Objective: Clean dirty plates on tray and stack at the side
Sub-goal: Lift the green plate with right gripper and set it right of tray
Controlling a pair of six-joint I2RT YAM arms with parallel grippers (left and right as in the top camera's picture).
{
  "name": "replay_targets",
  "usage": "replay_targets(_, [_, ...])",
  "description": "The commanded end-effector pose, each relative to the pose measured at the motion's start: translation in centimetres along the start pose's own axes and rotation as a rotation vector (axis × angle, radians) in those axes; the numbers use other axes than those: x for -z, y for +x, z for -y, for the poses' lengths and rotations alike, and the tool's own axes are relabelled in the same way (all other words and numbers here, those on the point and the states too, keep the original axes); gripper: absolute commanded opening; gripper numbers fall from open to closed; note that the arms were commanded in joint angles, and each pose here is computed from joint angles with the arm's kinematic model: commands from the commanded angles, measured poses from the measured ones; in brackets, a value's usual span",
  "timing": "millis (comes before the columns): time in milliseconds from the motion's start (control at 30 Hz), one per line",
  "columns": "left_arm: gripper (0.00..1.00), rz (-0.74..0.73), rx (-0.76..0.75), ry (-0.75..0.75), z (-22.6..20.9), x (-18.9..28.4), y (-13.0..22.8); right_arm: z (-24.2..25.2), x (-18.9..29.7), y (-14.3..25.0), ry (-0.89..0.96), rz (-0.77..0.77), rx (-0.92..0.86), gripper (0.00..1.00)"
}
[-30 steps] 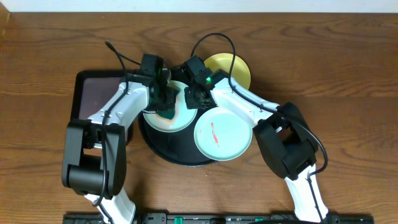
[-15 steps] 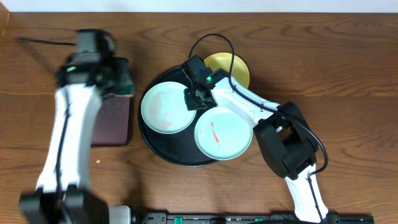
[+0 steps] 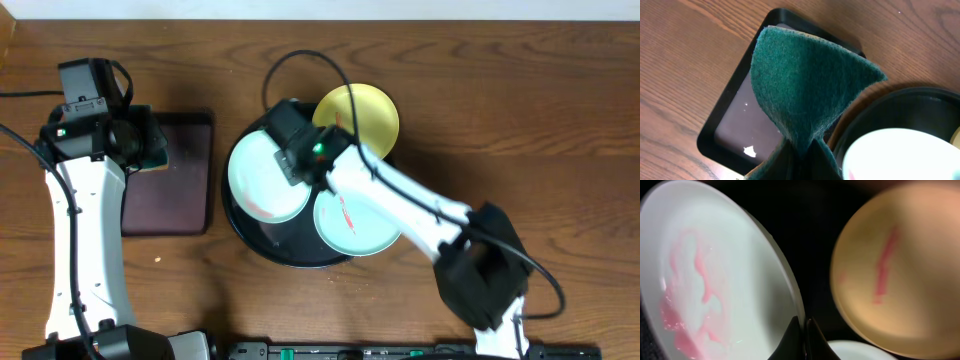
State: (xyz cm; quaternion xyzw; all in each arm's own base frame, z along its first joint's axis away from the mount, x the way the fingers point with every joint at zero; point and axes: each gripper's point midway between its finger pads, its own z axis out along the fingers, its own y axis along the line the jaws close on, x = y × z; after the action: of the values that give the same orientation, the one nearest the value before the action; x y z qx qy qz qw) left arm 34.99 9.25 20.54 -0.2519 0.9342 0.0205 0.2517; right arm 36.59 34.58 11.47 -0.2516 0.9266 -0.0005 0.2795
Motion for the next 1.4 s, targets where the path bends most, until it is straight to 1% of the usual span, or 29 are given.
replay_targets(0, [0.07, -0.006, 0.010, -0.017, -0.4, -0.3, 0.0, 2.2, 3.5, -2.0, 0.285, 0.129, 0.090, 0.01])
replay_targets(100, [0.07, -0.010, 0.009, -0.018, -0.4, -0.4, 0.1, 2.1, 5.8, -2.2, 0.448, 0.190, 0.148, 0.01])
replay_targets(267, [0.07, -0.016, 0.009, -0.020, -0.4, -0.6, 0.3, 1.3, 9.0, -2.5, 0.623, 0.285, 0.208, 0.01])
replay_targets(433, [0.08, -0.017, 0.009, -0.021, -0.5, -0.6, 0.3, 0.9, 12.1, -3.0, 0.765, 0.385, 0.208, 0.01])
replay_targets(600, [0.07, -0.017, 0.009, -0.021, -0.5, -0.6, 0.3, 1.1, 13.9, -3.3, 0.862, 0.436, 0.210, 0.01])
replay_targets(800, [0.08, -0.017, 0.009, -0.021, -0.5, -0.6, 0.3, 1.2, 14.5, -3.4, 0.884, 0.465, 0.183, 0.01])
replay_targets(933, [0.07, -0.017, 0.009, -0.021, -0.5, -0.6, 0.3, 1.1, 14.1, -3.3, 0.860, 0.464, 0.166, 0.01])
replay_targets(1033, [0.08, -0.017, 0.009, -0.021, -0.5, -0.6, 0.3, 0.6, 12.8, -3.0, 0.784, 0.425, 0.171, 0.01])
replay_targets(1133, [0.07, -0.017, 0.009, -0.021, -0.5, -0.6, 0.3, -0.3, 10.6, -2.2, 0.647, 0.349, 0.179, 0.01])
replay_targets(1233, [0.07, -0.018, 0.009, -0.021, -0.5, -0.6, 0.4, -1.5, 8.3, -1.3, 0.453, 0.253, 0.166, 0.01])
replay_targets(1367, [0.07, -0.024, 0.009, -0.023, -0.5, -0.7, 0.5, -0.8, 8.3, -1.7, 0.231, 0.186, 0.080, 0.01])
